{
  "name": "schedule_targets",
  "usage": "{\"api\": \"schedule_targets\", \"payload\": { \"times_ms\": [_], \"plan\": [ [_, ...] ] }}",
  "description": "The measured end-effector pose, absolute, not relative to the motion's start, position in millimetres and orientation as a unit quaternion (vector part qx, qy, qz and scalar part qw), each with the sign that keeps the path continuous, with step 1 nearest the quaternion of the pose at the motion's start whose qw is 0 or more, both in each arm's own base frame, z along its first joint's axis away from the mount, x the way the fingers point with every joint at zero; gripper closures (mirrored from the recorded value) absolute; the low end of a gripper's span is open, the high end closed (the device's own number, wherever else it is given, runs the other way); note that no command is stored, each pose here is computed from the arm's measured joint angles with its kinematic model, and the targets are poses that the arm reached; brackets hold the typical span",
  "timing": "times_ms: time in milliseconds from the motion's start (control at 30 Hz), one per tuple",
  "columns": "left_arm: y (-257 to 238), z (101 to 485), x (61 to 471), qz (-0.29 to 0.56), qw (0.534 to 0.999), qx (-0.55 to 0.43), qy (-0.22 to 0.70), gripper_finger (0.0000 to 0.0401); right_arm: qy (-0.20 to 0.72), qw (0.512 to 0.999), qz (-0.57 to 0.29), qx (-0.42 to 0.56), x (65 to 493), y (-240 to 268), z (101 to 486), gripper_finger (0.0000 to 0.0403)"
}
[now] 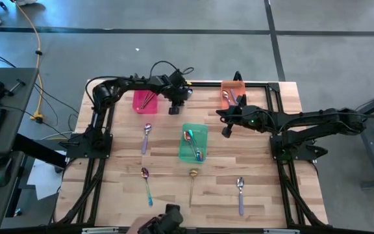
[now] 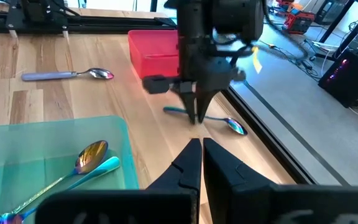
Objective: Sort silverware by color (type)
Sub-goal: Put the top blue spoon into the green bin
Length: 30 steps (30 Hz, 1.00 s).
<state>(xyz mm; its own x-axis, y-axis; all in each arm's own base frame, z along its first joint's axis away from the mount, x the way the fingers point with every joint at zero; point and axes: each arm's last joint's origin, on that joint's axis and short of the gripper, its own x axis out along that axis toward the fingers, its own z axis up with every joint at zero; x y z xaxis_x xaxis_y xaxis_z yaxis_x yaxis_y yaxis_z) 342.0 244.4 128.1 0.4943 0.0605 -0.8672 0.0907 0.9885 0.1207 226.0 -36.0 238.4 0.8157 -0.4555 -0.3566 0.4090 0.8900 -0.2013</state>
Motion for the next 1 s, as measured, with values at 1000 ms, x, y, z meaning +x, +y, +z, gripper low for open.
{"api": "schedule_targets", "payload": {
  "times_ms": [1000],
  "plan": [
    [271.5,135.4,330.8,0.137,0.871,-0.049,0.469,0.0243,0.203,0.951,-0.227,-0.059,225.9,-36.1,238.1,0.0403]
  ]
}}
